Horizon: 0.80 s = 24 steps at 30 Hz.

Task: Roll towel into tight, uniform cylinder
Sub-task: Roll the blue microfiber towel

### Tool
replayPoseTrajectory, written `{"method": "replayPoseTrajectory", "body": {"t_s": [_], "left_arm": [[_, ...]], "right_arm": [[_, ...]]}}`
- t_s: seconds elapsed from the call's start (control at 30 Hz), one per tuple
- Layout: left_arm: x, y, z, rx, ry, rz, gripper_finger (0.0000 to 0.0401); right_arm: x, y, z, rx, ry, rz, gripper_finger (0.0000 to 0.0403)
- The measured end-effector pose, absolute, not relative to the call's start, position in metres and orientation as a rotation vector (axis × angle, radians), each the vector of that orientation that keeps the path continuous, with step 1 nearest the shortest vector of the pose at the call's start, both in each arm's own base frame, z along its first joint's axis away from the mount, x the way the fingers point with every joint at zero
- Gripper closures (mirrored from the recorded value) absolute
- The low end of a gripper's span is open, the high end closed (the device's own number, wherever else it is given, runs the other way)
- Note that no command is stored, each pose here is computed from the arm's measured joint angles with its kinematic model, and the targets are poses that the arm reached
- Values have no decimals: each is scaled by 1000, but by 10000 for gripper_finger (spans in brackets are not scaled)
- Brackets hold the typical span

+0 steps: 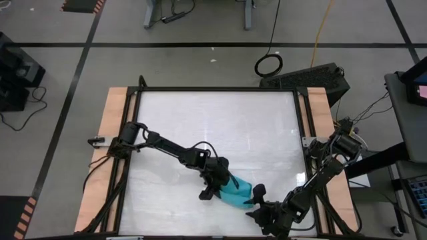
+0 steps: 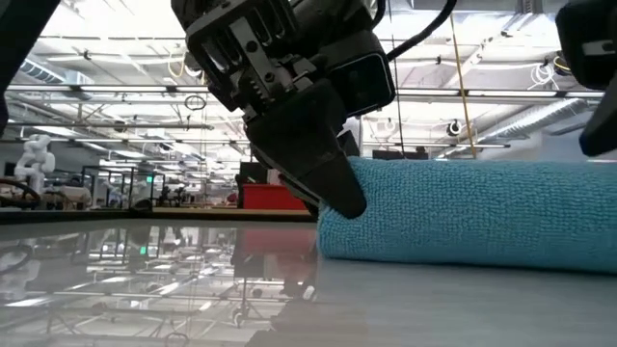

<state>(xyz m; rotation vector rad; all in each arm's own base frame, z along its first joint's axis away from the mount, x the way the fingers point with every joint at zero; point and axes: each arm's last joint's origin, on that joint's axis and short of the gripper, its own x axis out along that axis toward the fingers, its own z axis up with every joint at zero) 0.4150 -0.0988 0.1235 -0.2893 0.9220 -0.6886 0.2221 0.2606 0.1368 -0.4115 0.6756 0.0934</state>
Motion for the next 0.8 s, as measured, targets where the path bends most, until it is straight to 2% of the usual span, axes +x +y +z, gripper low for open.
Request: {"method": "replayPoseTrajectory", "body": {"t_s": [0.57,0.8], "left_arm": [[416,-90,123,-364,954,-637,385],[417,-90,123,-343,942,-595,354]], "right_arm": [[223,255,132,-405,725,60,195],[220,249,128,-334,800,17,195]]}}
